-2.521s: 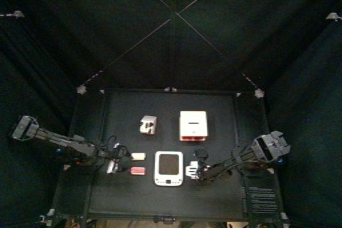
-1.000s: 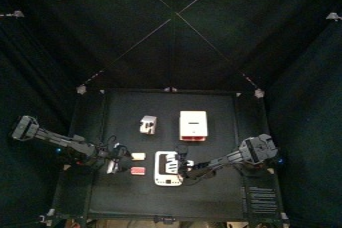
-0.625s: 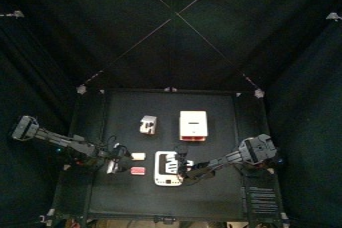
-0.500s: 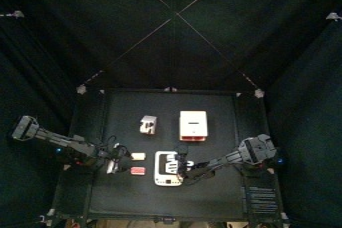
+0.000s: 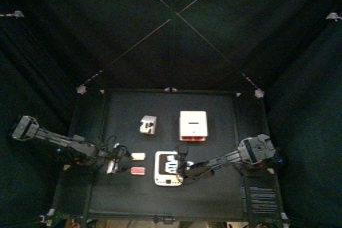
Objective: Put sushi roll on stove and grab cleaver
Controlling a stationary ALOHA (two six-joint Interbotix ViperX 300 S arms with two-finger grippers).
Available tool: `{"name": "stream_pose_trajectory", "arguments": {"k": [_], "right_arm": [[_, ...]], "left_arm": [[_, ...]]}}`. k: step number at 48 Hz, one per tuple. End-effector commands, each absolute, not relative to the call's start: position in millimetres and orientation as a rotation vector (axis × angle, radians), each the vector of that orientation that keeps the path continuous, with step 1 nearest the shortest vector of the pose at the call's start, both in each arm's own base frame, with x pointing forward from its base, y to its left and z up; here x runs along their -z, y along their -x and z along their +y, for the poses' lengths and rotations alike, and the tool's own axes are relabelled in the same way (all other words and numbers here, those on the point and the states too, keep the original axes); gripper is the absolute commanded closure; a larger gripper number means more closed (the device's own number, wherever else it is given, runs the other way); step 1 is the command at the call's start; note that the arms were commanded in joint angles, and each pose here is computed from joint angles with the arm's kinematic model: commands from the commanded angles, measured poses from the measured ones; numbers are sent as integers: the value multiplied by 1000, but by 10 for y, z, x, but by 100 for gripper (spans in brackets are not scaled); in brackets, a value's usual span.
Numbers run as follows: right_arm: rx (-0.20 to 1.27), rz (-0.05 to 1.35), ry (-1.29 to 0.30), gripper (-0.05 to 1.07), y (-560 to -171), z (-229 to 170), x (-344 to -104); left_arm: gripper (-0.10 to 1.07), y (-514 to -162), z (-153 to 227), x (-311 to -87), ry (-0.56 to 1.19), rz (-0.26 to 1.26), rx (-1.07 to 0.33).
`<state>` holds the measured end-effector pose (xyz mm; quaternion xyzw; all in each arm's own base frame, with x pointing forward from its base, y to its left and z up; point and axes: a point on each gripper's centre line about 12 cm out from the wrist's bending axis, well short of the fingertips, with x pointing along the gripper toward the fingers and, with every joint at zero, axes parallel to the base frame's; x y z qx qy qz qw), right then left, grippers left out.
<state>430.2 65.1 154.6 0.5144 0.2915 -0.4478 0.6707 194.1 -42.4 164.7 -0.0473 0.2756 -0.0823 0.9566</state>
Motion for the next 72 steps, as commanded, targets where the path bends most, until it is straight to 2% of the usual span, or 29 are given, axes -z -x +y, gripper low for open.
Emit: {"name": "stream_pose_trajectory", "arguments": {"k": [1, 37, 48, 55, 72], "right_arm": [[961, 612, -1186, 19, -4365, 658, -1787], [950, 569, -1167, 19, -4307, 619, -2016], [886, 536, -1103, 19, -4286, 618, -2213], [850, 539, -1039, 19, -4241, 585, -2302], [829, 551, -860, 19, -4063, 436, -2257]], "left_arm": [[0, -1974, -428, -1697, 101, 540, 168], [0, -1974, -428, -1697, 101, 540, 168], [0, -2000, -435, -1740, 97, 519, 172], [0, -2051, -443, -1831, 77, 464, 185], [0, -2106, -464, -2010, 38, 270, 231]]}}
